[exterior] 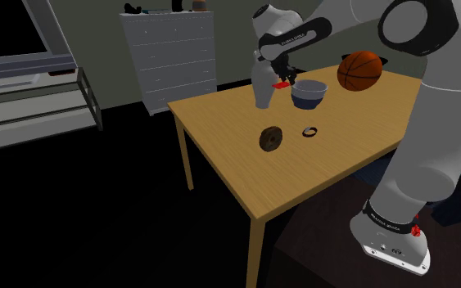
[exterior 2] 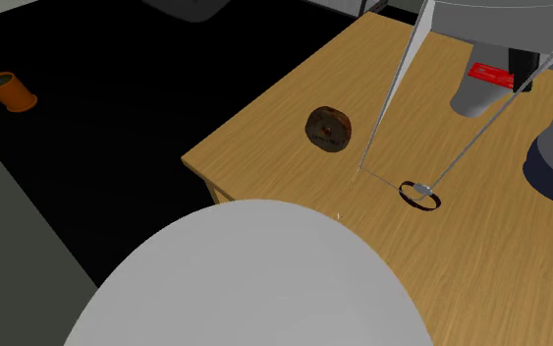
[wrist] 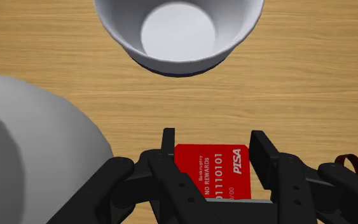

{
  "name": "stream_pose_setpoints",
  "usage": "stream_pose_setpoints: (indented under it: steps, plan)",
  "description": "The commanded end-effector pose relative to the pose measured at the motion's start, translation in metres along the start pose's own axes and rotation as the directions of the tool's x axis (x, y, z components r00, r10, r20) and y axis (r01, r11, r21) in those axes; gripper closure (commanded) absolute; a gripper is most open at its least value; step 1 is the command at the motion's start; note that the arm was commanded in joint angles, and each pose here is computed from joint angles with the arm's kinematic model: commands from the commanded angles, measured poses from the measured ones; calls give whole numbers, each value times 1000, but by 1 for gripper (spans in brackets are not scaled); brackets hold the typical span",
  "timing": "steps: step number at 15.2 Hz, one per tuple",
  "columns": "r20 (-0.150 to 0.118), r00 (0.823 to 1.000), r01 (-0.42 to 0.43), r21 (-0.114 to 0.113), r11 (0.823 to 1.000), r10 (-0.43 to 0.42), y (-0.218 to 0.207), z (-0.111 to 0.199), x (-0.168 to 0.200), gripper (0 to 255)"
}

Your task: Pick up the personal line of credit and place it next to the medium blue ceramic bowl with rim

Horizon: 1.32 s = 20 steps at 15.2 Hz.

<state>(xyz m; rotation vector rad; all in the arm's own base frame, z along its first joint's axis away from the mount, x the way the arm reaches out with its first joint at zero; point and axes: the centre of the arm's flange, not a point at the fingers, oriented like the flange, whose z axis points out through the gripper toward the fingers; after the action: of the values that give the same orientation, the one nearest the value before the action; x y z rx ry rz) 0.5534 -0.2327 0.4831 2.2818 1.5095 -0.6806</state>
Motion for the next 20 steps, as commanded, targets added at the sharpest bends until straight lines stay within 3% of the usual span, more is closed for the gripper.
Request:
stream_pose_setpoints:
  steps: [1, 20]
  plan:
    - [0, 1000, 0, -1, 1000, 0, 0, 10, 6, 255]
    - [0, 1000, 0, -1, 1000, 0, 0, 93, 61, 255]
